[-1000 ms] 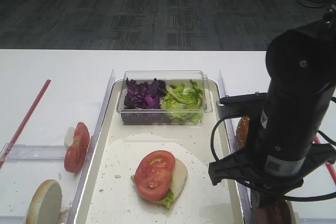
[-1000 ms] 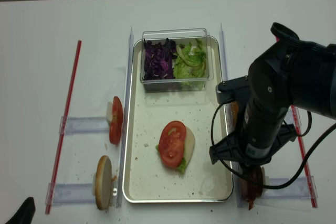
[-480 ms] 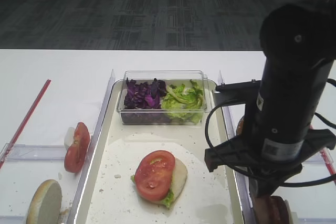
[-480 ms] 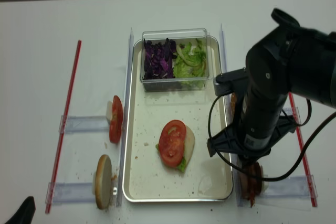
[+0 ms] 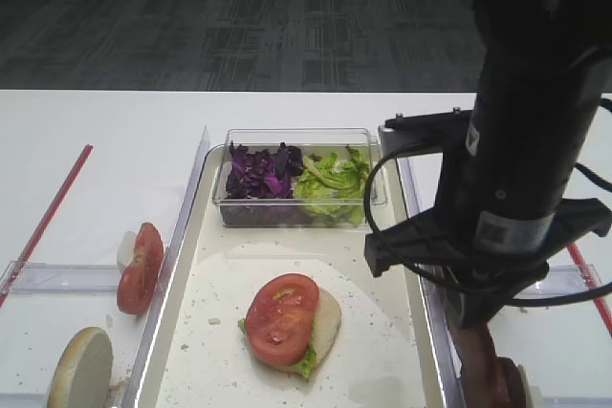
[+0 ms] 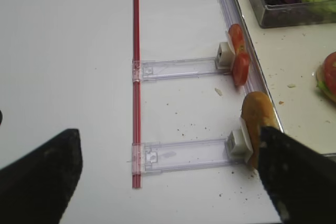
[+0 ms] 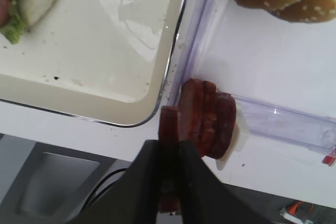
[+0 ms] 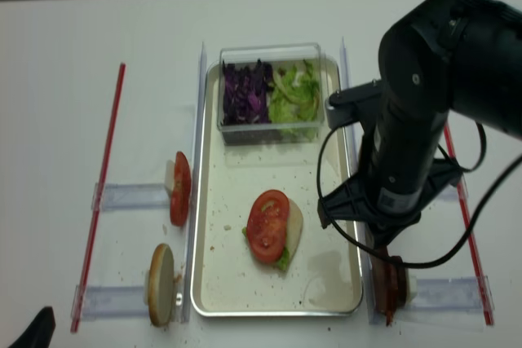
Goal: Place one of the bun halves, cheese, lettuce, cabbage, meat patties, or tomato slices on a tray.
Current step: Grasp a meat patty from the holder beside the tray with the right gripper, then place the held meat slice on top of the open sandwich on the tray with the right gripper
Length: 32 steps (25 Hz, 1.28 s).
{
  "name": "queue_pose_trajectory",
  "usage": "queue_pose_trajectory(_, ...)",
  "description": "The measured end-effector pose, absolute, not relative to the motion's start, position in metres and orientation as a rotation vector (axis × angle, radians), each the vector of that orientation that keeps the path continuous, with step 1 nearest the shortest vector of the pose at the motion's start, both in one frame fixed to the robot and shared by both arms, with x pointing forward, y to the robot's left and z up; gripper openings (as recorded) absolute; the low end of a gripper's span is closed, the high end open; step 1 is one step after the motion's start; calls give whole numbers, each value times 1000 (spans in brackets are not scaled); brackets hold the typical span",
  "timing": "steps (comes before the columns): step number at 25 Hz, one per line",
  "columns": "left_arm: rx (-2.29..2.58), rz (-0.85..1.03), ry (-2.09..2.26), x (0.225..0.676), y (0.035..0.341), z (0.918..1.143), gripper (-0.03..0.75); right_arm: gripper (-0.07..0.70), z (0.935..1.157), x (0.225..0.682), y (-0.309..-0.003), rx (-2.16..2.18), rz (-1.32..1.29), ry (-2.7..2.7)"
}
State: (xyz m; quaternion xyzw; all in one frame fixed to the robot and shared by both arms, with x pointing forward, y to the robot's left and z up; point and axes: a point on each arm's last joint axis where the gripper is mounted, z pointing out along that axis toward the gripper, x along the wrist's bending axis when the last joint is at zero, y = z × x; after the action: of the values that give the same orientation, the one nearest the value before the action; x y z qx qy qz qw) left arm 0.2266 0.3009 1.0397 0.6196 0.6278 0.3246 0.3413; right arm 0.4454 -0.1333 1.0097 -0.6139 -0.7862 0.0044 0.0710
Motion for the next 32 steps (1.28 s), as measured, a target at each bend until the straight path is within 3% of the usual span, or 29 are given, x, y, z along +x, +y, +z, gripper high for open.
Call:
queue_pose_trajectory(5, 1612, 844, 1633, 227, 301, 1040, 618, 123, 1025, 444, -134, -1849, -62, -2379)
queue_pose_trajectory(22, 1612, 844, 1633, 227, 301, 1040, 618, 123, 1026, 445, -133, -1762, -85, -2439)
queue_pose_trajectory(32, 1612, 844, 1633, 227, 301, 1040, 618, 122, 1031, 448, -112, -1563, -412, -2424)
